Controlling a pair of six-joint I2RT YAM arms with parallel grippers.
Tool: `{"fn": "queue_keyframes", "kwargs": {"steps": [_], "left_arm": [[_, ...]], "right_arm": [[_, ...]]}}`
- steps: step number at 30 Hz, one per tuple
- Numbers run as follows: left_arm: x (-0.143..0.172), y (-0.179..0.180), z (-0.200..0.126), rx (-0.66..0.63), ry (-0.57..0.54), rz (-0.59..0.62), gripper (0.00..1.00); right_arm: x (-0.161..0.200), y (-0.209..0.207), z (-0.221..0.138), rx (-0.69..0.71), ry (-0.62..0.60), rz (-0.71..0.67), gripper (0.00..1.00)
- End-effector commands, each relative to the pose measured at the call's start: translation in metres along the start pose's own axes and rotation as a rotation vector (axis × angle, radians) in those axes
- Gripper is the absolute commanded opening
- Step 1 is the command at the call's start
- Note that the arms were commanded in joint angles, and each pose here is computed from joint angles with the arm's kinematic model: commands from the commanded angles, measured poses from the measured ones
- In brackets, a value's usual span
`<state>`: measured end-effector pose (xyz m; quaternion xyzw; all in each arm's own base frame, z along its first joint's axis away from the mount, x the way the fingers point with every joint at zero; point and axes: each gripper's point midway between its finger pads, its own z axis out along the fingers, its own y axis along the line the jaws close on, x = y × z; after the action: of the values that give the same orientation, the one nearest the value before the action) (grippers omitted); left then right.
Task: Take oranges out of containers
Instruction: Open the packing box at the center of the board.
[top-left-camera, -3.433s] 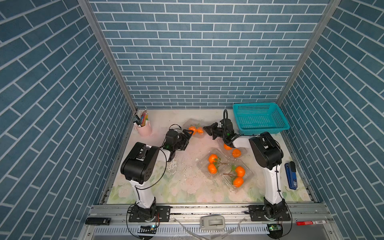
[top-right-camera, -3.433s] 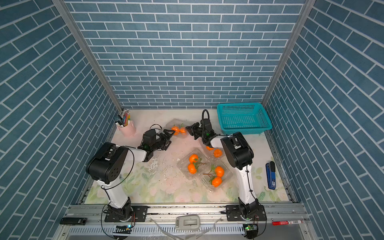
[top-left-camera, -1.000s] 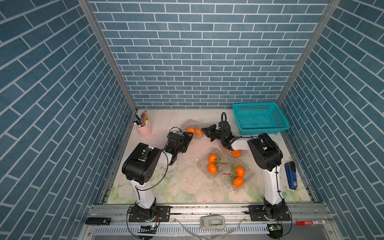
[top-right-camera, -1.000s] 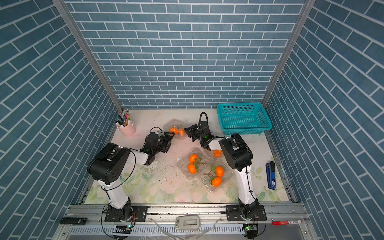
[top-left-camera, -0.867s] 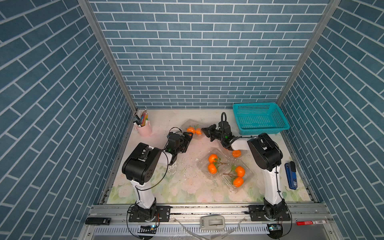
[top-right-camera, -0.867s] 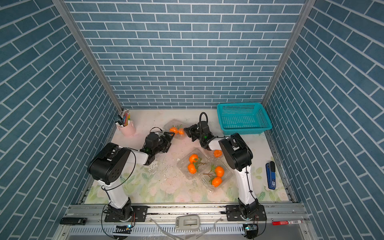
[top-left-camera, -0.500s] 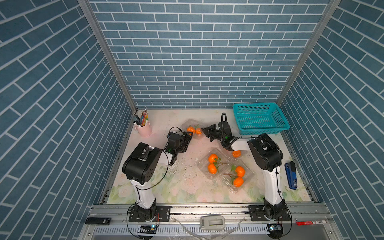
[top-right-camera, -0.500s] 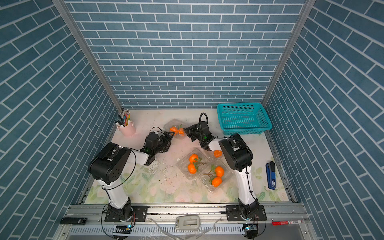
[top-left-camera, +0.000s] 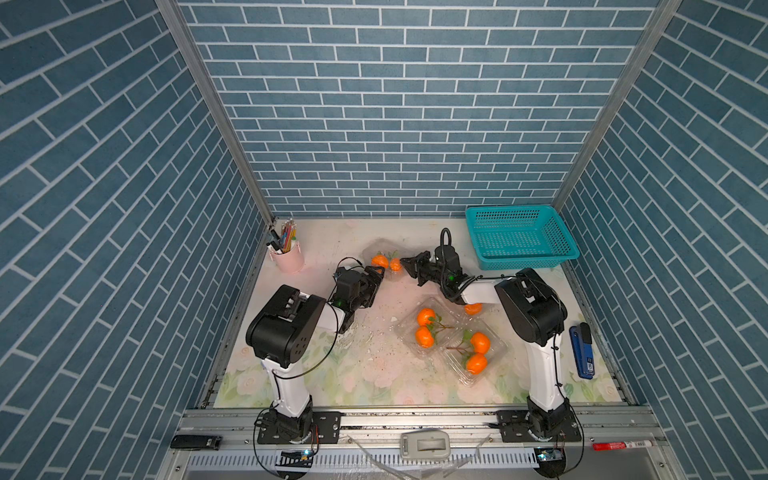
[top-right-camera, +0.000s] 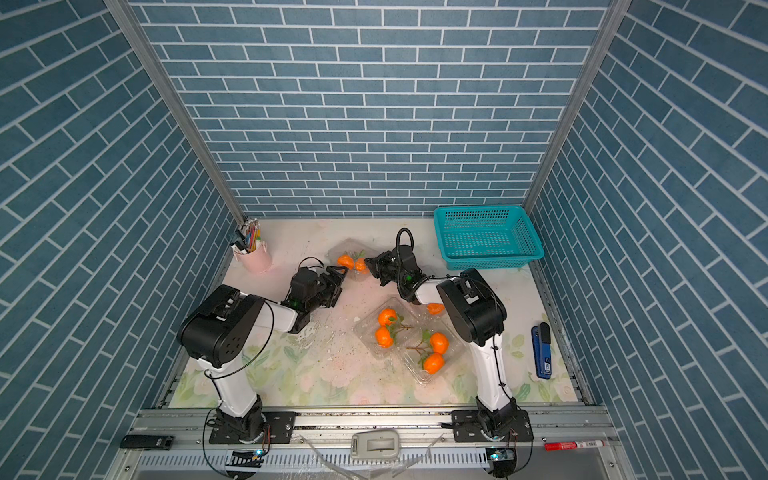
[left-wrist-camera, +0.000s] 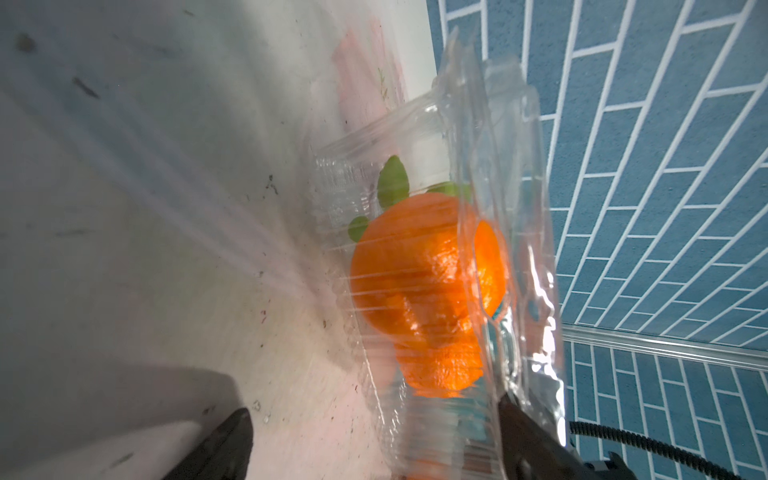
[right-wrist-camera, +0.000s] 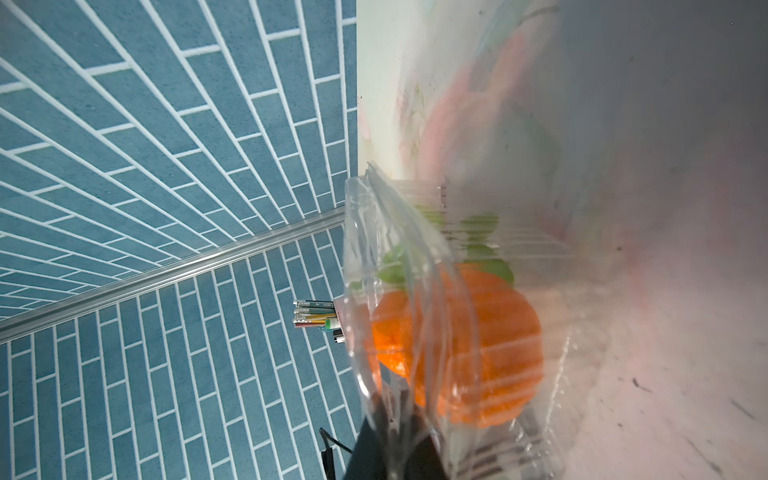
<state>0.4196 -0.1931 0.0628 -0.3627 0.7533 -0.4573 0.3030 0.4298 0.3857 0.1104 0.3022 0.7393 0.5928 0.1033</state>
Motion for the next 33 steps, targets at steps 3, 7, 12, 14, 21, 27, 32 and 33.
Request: {"fn": "queue_keyframes", "kwargs": {"steps": [3,7,12,14,21,27,32,33], "left_arm": [[0.005,0.011,0.005,-0.024,0.002,0.001,0.93],[0.008,0.016,0.005,-0.036,0.004,-0.001,0.93],[0.01,0.021,0.004,-0.045,0.004,-0.002,0.93],[0.012,0.02,0.005,-0.047,0.009,0.001,0.93],[0.018,0.028,0.004,-0.067,0.015,0.005,0.92],[0.021,0.034,0.002,-0.084,0.017,0.005,0.92],[0.02,0.035,0.0,-0.088,0.012,0.002,0.92],[0.02,0.037,-0.001,-0.093,0.013,0.002,0.92]], "right_arm": [[0.029,0.028,0.001,-0.056,0.08,0.012,0.11],[0.034,0.034,0.004,-0.07,0.094,0.011,0.13],[0.039,0.034,0.006,-0.077,0.104,0.019,0.19],[0.041,0.036,0.007,-0.085,0.109,0.022,0.22],[0.042,0.044,0.007,-0.128,0.105,0.037,0.24],[0.042,0.051,0.005,-0.148,0.105,0.039,0.27],[0.04,0.046,0.006,-0.136,0.101,0.043,0.3],[0.039,0.046,0.006,-0.136,0.103,0.043,0.31]]}}
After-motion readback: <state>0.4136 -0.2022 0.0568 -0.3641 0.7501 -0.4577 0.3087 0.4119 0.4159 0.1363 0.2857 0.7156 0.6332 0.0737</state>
